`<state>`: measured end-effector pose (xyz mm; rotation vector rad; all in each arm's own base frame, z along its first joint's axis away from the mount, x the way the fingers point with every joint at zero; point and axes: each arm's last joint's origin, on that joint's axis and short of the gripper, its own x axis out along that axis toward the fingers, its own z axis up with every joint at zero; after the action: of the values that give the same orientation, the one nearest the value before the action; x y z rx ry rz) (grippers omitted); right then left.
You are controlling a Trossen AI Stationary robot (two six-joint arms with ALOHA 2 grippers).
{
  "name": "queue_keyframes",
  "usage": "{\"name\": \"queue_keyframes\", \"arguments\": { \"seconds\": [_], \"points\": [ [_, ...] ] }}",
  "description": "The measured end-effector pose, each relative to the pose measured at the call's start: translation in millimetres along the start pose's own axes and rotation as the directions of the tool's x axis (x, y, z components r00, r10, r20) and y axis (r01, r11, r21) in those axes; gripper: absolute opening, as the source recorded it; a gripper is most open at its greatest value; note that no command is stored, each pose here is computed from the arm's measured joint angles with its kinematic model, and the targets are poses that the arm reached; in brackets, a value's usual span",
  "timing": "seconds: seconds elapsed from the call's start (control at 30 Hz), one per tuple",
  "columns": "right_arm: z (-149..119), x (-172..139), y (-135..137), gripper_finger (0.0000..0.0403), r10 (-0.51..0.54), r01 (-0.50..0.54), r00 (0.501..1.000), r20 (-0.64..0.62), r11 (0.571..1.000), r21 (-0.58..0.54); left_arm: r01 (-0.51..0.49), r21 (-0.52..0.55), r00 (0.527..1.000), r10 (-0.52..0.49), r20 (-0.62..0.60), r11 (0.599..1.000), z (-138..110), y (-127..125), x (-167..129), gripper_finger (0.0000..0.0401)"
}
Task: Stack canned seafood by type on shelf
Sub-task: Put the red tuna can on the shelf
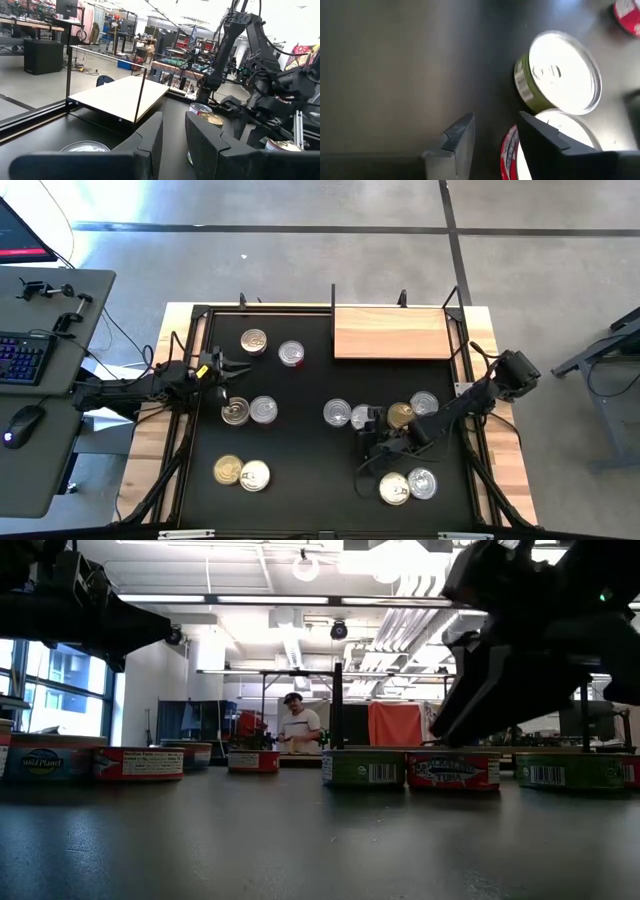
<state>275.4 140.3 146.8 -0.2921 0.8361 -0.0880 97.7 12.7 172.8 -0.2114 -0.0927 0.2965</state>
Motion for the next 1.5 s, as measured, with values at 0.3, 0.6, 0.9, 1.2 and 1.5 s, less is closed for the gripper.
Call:
{"name": "queue_keyframes", "arguments": {
  "seconds": [0.3, 0.6, 0.9, 1.2, 1.5],
  "points": [
    [-17.2, 24.0, -2.5, 0.0116, -0.092, 0.092, 0.988, -0.120, 0.996, -0.011, 0.000, 0.000, 1.000, 0.000, 0.001, 1.000, 0.1, 0.0, 0.0, 0.0073],
    [-22.0, 27.7, 1.1, 0.0010, -0.204, 0.200, 0.972, -0.118, 0.979, -0.041, 0.000, 0.000, 1.000, 0.000, 0.001, 1.000, 0.1, 0.0, 0.0, 0.0073],
    [0.5, -1.3, -3.3, 0.0058, -0.180, 0.179, 0.980, -0.082, 0.984, -0.015, 0.000, -0.001, 1.000, 0.000, 0.004, 1.000, 0.4, -0.1, 0.0, 0.0073],
    [-5.6, 5.3, -1.0, 0.0177, -0.186, 0.185, 0.975, -0.120, 0.983, -0.022, 0.001, 0.000, 1.000, -0.001, 0.005, 1.000, 0.6, -0.2, 0.0, 0.0073],
    [-17.9, 33.7, 1.9, 0.0106, -0.264, 0.242, 0.951, -0.163, 0.960, -0.142, 0.002, 0.016, 1.000, -0.002, 0.009, 1.000, 1.0, -0.3, 0.0, 0.0073]
  ]
}}
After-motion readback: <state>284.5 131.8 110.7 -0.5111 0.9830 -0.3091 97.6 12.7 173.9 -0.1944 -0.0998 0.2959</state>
